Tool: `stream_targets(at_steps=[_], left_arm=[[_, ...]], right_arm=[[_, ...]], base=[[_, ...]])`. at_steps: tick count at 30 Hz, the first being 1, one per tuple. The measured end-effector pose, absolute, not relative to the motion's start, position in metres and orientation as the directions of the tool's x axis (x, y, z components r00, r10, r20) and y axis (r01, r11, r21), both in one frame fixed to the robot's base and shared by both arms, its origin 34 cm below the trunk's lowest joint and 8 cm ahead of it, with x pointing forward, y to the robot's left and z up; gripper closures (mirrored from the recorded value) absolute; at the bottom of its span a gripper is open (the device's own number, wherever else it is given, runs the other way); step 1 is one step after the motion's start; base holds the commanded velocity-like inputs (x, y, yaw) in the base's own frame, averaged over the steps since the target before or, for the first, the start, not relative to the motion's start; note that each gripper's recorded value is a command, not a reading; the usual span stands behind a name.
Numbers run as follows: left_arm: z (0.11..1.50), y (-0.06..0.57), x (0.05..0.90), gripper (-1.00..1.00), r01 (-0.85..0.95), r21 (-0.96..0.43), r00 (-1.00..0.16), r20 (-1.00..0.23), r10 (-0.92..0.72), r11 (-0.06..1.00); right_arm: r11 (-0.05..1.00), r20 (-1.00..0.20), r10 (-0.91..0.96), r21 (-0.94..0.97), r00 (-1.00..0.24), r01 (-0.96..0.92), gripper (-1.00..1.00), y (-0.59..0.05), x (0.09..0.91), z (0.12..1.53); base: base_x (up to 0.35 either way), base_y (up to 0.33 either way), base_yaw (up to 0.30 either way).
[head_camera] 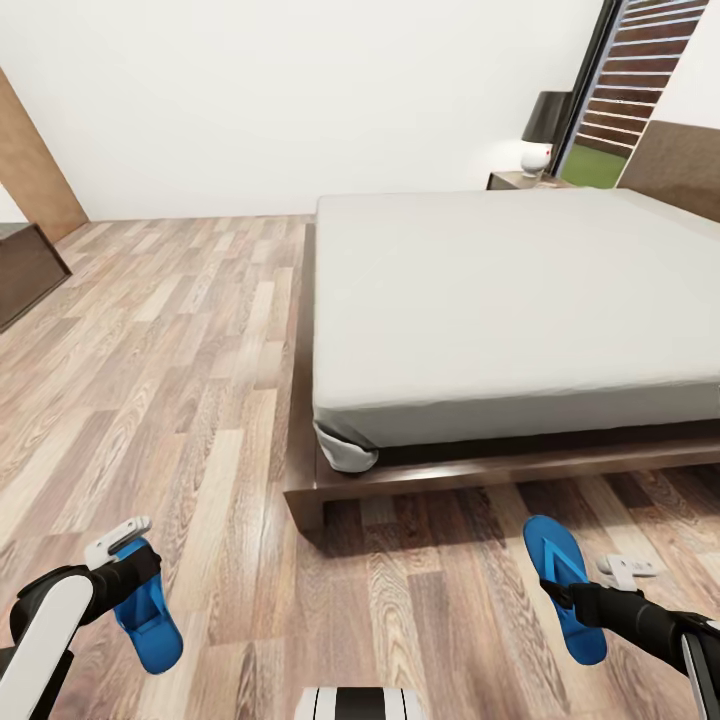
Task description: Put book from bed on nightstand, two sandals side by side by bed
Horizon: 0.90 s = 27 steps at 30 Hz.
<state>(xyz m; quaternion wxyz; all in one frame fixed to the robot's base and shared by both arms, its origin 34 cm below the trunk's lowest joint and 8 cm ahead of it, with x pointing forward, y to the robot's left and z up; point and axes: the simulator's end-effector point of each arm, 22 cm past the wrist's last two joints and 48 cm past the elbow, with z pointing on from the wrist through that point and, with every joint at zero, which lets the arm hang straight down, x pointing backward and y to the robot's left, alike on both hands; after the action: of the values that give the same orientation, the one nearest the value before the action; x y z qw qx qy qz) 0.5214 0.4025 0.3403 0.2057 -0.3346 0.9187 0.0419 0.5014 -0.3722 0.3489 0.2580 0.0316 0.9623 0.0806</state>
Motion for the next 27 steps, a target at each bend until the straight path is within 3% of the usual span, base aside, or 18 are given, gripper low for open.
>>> stream_targets(at_steps=[27], left_arm=[[0.3402,0.402,0.5215,1.0,-0.631,-0.061,-0.692,-0.405,-0.597,0.773]], right_arm=[[0.985,-0.489,0.103,0.171,-0.866,0.02,1.0,-0.3725,0.5004,0.3484]], base=[[0.0,-0.27,0.004]])
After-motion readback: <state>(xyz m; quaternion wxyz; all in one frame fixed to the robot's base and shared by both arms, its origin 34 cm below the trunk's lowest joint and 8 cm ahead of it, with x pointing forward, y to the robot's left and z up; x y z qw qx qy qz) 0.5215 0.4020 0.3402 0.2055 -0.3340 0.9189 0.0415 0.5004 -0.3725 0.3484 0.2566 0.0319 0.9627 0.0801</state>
